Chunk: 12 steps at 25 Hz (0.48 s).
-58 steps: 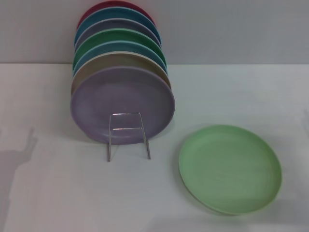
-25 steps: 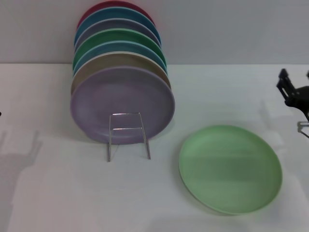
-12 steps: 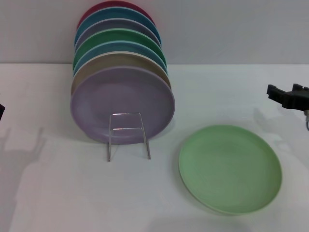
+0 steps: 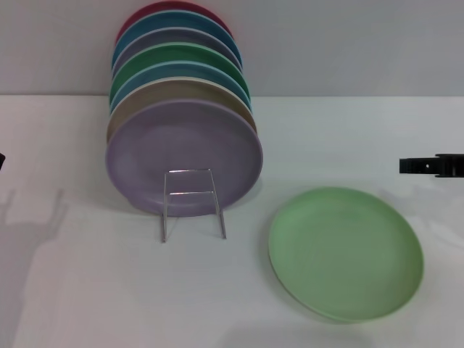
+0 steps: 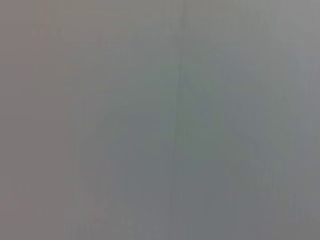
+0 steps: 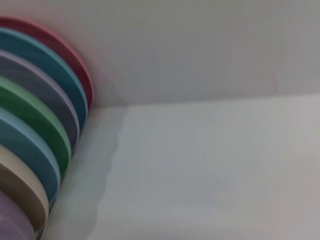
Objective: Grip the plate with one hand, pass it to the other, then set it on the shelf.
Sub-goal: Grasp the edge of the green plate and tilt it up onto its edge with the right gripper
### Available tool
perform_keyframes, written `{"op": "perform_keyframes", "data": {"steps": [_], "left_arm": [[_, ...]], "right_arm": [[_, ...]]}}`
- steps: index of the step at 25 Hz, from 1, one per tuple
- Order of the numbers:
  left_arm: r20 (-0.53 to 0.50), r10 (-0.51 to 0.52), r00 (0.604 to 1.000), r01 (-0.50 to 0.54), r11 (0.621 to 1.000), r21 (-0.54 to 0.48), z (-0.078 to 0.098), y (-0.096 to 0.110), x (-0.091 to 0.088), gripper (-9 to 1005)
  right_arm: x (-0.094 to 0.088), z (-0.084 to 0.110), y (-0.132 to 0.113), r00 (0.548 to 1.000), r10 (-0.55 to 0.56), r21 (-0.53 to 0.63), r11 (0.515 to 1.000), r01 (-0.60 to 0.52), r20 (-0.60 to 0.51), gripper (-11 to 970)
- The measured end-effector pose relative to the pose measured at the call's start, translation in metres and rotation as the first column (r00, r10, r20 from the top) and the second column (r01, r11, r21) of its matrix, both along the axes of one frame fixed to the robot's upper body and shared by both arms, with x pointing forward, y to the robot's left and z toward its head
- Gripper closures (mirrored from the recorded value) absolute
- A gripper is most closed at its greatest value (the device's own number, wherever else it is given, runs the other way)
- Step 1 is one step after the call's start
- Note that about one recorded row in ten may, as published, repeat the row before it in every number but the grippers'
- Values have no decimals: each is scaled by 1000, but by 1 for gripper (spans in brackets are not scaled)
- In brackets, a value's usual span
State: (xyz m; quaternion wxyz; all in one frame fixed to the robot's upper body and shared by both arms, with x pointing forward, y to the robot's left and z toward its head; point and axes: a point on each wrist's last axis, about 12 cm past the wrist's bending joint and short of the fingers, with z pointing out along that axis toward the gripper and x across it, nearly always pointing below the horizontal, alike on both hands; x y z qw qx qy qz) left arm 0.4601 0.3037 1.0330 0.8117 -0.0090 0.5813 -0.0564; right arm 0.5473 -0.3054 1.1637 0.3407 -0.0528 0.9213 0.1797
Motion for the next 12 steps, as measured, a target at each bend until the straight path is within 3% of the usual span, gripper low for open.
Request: {"op": "perform_keyframes", "data": {"steps": [7,12], "left_arm": [[8,-3,1000,3,1000,1,2,0,4,157],[11,-4,1000,4,1000,0,3,-1,5,157]], "right_arm": [[10,-9,-17,981,9,30,1000,-3,-193,268],[12,-15,-18,971,26,37,999,-17,-237,270]]}}
